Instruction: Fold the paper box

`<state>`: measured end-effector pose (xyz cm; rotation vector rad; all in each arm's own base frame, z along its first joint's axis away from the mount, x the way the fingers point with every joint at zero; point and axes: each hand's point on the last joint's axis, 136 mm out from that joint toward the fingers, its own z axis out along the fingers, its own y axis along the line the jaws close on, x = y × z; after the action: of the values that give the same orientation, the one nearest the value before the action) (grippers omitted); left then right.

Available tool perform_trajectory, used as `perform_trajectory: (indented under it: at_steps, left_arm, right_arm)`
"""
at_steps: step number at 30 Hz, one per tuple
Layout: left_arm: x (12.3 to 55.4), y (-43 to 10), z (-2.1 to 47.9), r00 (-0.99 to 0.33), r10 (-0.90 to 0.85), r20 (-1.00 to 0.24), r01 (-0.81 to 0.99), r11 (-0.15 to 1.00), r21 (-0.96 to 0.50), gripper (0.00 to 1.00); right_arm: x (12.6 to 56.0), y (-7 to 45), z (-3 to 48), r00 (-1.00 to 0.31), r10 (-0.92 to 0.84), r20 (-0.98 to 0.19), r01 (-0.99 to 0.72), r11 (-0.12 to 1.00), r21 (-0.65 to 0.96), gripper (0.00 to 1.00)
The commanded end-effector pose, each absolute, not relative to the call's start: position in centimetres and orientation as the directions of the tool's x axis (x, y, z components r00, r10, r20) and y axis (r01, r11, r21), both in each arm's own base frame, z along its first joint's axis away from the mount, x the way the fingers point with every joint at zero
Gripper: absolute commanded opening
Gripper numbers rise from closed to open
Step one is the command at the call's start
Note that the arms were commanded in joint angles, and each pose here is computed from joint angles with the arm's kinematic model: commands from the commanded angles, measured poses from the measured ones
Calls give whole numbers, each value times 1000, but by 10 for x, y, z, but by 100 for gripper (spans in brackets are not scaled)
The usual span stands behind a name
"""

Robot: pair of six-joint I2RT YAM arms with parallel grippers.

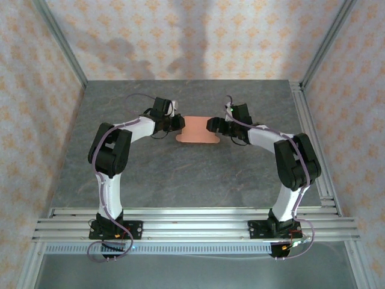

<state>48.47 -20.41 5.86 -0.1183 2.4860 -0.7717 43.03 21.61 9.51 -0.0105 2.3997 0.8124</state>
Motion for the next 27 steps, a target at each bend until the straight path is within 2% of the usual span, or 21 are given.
perform_trajectory:
  at_steps: [1,6,11,20,27]
  left_arm:
    - [473,-197,48,-877,-243,-414,40,823,-567,12]
    - [472,-193,43,-882,-257,-394,33,801,-597,12]
    - [472,-187,40,-888,-279,-367,22,769,-639,10]
    - [470,-187,35,-897,-269,-351,25,762,-647,10]
    - [471,-187,35,-899,-265,-350,26,763,-646,11]
  right_arm:
    - [439,215,109,-795,255,-550,-161,786,597,79]
    - [443,211,107,-790,327,-519,-104,762,639,79]
    - [453,202,97,-786,437,-437,-4,704,710,80]
    - [460,233,109,-830,449,-331,-56,523,850,80]
    - [462,240,110,-846,435,-309,-62,495,867,79]
